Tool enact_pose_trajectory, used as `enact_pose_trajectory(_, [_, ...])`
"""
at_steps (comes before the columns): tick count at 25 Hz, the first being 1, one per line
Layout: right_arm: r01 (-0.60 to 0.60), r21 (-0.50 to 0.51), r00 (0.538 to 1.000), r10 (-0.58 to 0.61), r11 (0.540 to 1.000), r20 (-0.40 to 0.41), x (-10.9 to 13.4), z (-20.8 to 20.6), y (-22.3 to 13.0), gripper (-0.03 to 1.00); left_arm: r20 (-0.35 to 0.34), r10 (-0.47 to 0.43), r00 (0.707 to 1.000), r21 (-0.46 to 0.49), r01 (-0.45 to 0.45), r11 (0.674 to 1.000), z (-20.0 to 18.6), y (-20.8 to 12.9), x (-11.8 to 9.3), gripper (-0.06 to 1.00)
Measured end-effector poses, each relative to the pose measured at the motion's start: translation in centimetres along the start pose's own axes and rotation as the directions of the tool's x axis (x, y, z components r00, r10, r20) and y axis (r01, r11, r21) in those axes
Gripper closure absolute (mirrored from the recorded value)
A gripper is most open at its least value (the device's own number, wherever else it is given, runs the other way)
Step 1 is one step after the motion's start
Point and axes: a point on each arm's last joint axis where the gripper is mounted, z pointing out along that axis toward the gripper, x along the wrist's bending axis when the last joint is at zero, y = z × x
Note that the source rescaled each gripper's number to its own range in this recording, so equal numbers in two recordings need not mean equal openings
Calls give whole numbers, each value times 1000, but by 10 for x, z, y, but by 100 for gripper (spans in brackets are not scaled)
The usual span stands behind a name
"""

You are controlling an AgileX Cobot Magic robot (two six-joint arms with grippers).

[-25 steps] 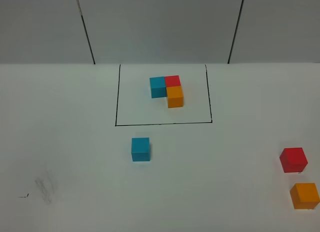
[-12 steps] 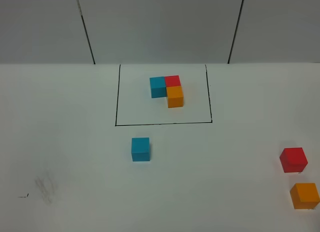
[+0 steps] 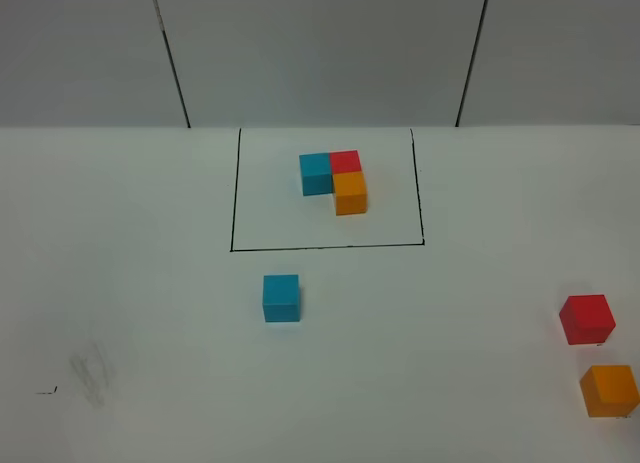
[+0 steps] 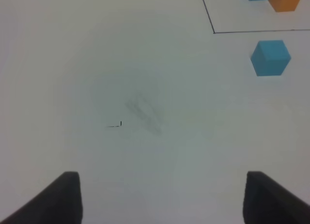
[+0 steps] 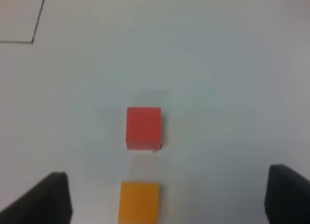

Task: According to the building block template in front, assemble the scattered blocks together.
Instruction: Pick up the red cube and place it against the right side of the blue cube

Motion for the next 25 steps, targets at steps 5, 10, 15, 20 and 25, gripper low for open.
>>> enact_pose_trajectory(5, [9,-7,1000,-9,1000,-2,-2,-9,37,31,1,0,1000,0,0,1000,0,0,0,-5])
enact_pose_trajectory(10, [12,86,1000,-11,996,-10,-3,1,68,31,1,0,1000,0,0,1000,0,0,0,-5])
enact_pose_trajectory(15, [13,184,1000,-10,983,-17,-4,27,90,31,5,-2,1000,0,2,1000,0,0,0,-5])
enact_pose_trajectory(20, [13,246,1000,-8,969,-21,-5,50,98,31,17,-7,1000,-1,7,1000,0,0,-2,-5])
enact_pose_trajectory(25, [18,309,1000,-13,951,-21,-6,70,94,31,19,-8,1000,-2,8,1000,0,0,-2,-5])
